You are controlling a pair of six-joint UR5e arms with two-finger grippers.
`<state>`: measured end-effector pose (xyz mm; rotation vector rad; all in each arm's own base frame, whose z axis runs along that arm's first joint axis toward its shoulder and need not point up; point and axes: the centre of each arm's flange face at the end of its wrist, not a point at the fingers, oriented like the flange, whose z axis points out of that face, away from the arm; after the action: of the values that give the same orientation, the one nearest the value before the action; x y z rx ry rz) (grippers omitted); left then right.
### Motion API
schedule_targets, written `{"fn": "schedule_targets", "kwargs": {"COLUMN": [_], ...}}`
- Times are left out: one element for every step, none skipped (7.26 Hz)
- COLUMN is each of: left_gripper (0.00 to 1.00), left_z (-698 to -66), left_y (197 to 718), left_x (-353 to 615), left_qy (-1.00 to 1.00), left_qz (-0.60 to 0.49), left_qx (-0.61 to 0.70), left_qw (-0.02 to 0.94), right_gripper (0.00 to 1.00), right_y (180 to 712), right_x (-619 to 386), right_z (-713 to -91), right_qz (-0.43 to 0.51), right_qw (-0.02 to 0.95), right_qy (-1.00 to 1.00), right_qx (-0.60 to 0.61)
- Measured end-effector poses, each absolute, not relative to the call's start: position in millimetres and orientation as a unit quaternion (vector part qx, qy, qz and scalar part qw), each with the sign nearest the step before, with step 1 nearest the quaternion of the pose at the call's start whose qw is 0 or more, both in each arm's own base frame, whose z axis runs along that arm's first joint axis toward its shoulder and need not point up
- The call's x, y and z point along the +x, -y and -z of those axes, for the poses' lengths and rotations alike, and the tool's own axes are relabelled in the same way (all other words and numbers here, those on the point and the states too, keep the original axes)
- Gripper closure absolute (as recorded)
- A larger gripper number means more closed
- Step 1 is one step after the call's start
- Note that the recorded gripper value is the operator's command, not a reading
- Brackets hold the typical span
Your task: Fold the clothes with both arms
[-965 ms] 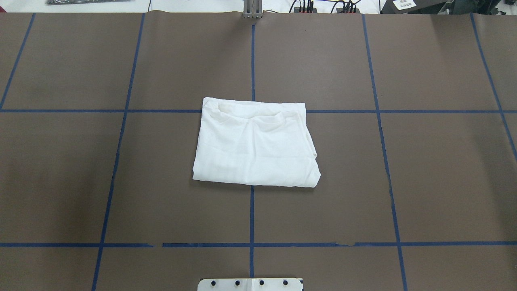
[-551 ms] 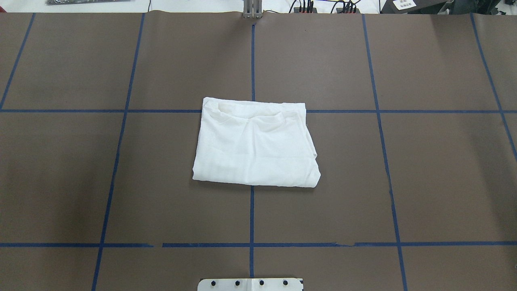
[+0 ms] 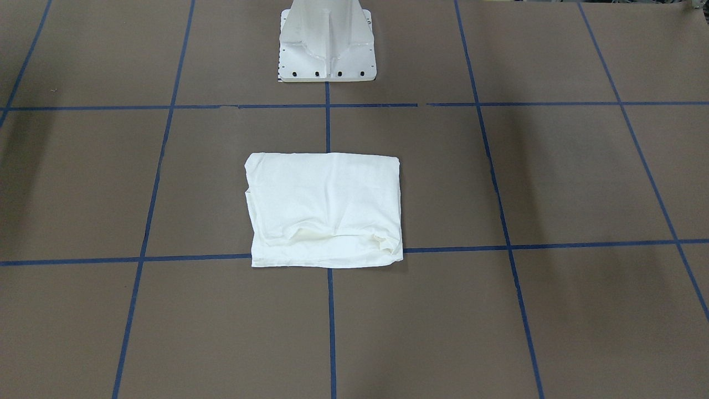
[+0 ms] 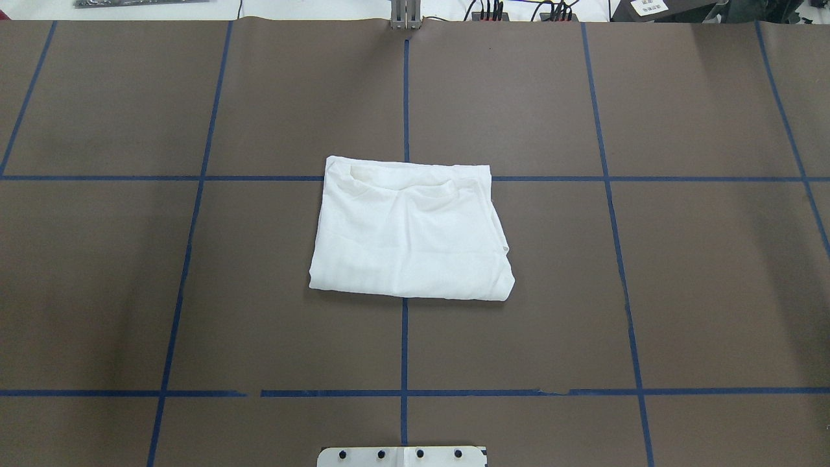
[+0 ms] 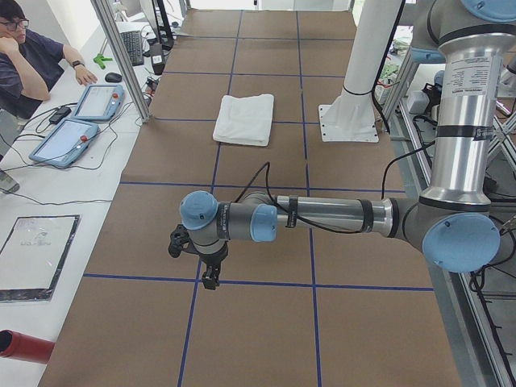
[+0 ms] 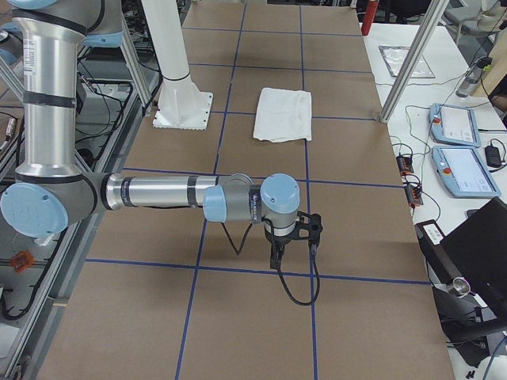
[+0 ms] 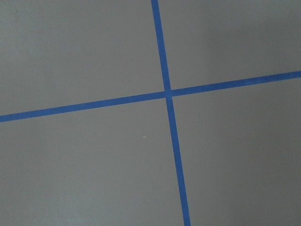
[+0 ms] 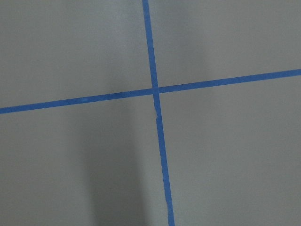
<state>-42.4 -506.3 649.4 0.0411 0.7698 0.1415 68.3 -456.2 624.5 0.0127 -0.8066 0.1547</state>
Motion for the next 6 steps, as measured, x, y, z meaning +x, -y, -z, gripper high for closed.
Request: {"fn": "schedule_targets", "kwargs": {"left_gripper": [0.00,0.00,0.00,0.00,0.00,0.00], "left_z": [-650.1,-650.2,-650.3,-650.3,-648.9,-646.6], "left_y": [505.4,505.0,504.6,504.4,505.6,507.4], "left_x": [-45.0,-47.5,-49.4,-50.9,-51.4,-50.6], "left_qy": [-0.375,-0.376,-0.376,-0.376,-0.377,-0.383], "left_qz": [-0.066,-0.064,-0.062,-0.060,-0.058,-0.055], "left_qx": [0.020,0.020,0.021,0.020,0.020,0.020], "left_qw": [0.924,0.924,0.925,0.925,0.924,0.922], "right_gripper": [0.00,0.00,0.00,0.00,0.00,0.00], "right_y": [455.6,454.3,453.0,452.5,452.3,452.2], "right_x": [68.3,68.4,68.4,68.2,68.1,68.1], "right_z": [-626.7,-628.6,-630.1,-630.8,-630.9,-631.0], "right_qz": [-0.076,-0.077,-0.077,-0.077,-0.077,-0.077], "right_qw": [0.917,0.917,0.917,0.917,0.917,0.917], "right_qy": [0.392,0.391,0.391,0.391,0.391,0.391], "right_qx": [0.004,0.003,0.002,0.001,0.001,0.001]}}
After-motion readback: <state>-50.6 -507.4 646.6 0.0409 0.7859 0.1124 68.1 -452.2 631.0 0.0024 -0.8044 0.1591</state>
